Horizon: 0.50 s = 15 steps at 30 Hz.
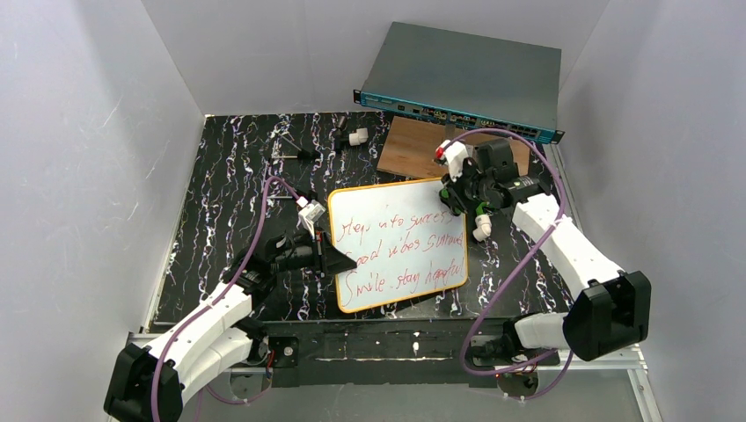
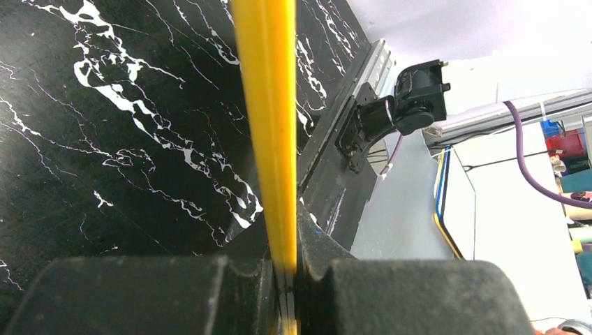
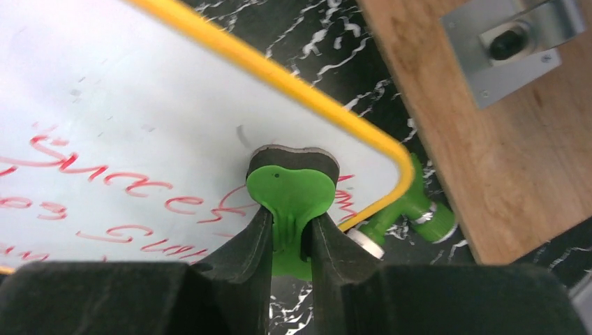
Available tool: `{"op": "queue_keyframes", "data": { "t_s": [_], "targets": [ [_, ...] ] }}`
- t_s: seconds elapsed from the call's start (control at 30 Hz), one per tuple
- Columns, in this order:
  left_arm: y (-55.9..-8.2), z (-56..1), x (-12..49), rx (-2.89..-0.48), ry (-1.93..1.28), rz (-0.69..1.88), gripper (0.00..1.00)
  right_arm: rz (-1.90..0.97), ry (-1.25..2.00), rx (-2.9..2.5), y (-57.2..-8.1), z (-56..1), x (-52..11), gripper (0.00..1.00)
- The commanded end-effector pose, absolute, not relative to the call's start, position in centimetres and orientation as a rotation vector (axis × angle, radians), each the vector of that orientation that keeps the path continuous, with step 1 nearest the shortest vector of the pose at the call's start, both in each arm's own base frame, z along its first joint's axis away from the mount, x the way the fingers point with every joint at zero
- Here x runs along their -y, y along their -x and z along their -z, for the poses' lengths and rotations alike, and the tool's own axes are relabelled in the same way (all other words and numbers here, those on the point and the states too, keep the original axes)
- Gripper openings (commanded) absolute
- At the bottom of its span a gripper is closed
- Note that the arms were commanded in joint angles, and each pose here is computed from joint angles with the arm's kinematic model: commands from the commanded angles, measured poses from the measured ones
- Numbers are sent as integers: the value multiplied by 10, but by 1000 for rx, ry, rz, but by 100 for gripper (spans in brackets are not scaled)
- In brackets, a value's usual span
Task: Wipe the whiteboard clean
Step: Erase the whiteboard at the center of the board.
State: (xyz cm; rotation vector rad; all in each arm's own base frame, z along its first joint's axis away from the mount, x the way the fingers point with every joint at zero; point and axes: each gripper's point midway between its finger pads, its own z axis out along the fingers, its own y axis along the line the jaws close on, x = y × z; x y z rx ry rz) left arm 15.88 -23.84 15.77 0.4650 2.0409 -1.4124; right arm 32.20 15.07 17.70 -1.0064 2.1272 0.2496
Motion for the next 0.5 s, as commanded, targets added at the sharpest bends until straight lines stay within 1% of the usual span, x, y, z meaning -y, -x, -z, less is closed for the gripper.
{"op": "queue_keyframes", "data": {
  "t_s": [0.0,0.1,0.17,0.3,0.37,0.47],
  "targets": [
    [-148,-189,247,-1836,-678,1452,0,-463,1130,-2053,-292,-180,-174,1],
    [-148,-188,248,-1841,-677,1456,0,-579,1157,-2019,-282,-191,-192,1],
    [-148,-188,248,-1839,-677,1456,0,-600,1125,-2003,-289,-207,-199,1],
    [-148,-188,248,-1838,-679,1459,0,-420,975,-2035,-330,-227,-187,1],
    [-148,-188,248,-1837,-678,1458,0,-311,914,-2060,-347,-226,-174,1],
    [-147,-188,248,-1836,-680,1459,0,-217,878,-2094,-356,-213,-157,1]
  ]
}}
